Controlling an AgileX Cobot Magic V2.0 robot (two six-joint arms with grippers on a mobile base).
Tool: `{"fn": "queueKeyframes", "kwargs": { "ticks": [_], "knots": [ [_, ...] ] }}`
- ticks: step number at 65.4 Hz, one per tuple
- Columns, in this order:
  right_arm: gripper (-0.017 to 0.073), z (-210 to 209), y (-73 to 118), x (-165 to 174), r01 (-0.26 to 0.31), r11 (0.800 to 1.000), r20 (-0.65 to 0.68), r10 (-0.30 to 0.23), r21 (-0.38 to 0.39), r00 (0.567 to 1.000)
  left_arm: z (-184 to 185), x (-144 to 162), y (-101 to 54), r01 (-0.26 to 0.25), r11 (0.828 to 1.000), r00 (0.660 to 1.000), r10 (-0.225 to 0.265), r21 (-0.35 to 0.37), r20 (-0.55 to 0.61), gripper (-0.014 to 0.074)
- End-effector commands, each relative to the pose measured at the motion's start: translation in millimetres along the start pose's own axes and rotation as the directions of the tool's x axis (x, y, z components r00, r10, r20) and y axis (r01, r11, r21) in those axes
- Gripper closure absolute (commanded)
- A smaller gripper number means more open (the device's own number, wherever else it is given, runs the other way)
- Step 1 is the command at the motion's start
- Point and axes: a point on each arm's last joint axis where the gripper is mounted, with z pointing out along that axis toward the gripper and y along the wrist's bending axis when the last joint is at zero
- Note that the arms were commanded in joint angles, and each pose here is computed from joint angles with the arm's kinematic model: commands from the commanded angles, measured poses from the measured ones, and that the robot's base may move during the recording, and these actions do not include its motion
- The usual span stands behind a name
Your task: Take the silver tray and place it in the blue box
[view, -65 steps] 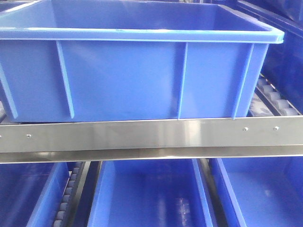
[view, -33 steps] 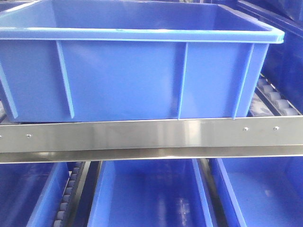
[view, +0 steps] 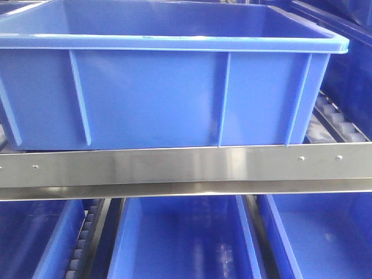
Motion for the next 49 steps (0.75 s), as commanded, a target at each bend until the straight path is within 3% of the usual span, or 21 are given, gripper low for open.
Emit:
{"fn": "queueKeyframes", "kwargs": {
  "ticks": [1,49],
  "knots": [
    [0.0503,-2.8,-0.2,-15.7,0.013,1.000,0.127,-0.014,0.007,0.992,-1.2,-3.9,0.7,0.009,1.000,0.995,-0.008,-0.008,0.099,0.0599],
    [0.0503,-2.8,-0.2,-15.7,0.013,1.000,0.127,-0.014,0.007,0.992,-1.1,-3.2,0.7,0.009,1.000,0.996,-0.009,-0.007,0.091,0.0599]
  ]
}}
